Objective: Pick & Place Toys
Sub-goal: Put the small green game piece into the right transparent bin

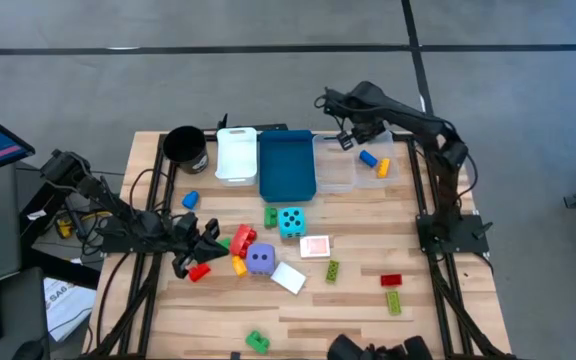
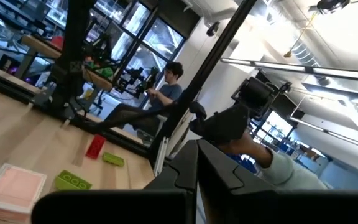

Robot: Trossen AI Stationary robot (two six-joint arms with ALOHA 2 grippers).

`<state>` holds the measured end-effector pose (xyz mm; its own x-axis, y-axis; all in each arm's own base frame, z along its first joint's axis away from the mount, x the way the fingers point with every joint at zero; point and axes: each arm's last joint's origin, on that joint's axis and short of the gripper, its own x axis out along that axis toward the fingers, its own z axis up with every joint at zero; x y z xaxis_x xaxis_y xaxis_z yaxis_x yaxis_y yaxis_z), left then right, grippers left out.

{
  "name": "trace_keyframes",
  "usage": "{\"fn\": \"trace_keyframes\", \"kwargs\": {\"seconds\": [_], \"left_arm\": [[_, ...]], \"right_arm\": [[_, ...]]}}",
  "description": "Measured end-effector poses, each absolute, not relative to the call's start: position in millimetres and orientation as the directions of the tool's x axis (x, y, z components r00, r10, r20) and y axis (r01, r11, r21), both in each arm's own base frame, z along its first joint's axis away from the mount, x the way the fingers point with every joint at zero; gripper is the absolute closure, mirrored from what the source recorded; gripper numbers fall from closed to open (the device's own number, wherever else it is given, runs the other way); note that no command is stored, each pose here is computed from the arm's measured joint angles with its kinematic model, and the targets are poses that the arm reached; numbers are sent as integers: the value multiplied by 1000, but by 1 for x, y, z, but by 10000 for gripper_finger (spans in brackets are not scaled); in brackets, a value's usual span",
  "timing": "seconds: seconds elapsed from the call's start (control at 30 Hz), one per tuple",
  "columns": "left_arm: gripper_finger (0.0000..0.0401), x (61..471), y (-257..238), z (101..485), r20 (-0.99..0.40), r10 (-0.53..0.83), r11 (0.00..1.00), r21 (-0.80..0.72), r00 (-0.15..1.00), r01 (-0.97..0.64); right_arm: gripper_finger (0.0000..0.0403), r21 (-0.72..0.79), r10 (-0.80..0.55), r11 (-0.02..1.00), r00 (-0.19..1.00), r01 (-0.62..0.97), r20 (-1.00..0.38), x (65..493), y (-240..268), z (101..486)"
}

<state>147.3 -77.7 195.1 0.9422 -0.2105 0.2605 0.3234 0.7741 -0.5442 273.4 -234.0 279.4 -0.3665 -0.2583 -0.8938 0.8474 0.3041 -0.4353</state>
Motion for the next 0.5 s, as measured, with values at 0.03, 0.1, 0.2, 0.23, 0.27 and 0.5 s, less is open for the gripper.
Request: {"fn": "trace_keyframes", "kwargs": {"seconds": [0.03, 0.1, 0.2, 0.23, 0.27, 0.5], "left_arm": [[401, 147, -78, 195, 260, -211, 774, -544, 942, 323], [401, 147, -78, 195, 259, -211, 774, -544, 942, 323], [401, 147, -78, 195, 259, -211, 774, -545, 942, 323], [401, 147, -78, 195, 259, -211, 774, -545, 942, 323], [401, 147, -78, 195, 259, -211, 774, -544, 942, 323], [401, 147, -78, 195, 261, -211, 773, -545, 942, 324]], "right_arm": [[310, -439, -254, 297, -373, 848, -892, 274, -235, 277], [309, -442, -244, 292, -381, 848, -892, 275, -237, 273], [293, -439, -250, 302, -375, 846, -893, 278, -233, 273], [282, -440, -255, 307, -373, 844, -892, 279, -230, 275], [269, -438, -260, 310, -367, 844, -893, 280, -228, 276], [138, -425, -291, 326, -338, 844, -895, 285, -214, 285]]}}
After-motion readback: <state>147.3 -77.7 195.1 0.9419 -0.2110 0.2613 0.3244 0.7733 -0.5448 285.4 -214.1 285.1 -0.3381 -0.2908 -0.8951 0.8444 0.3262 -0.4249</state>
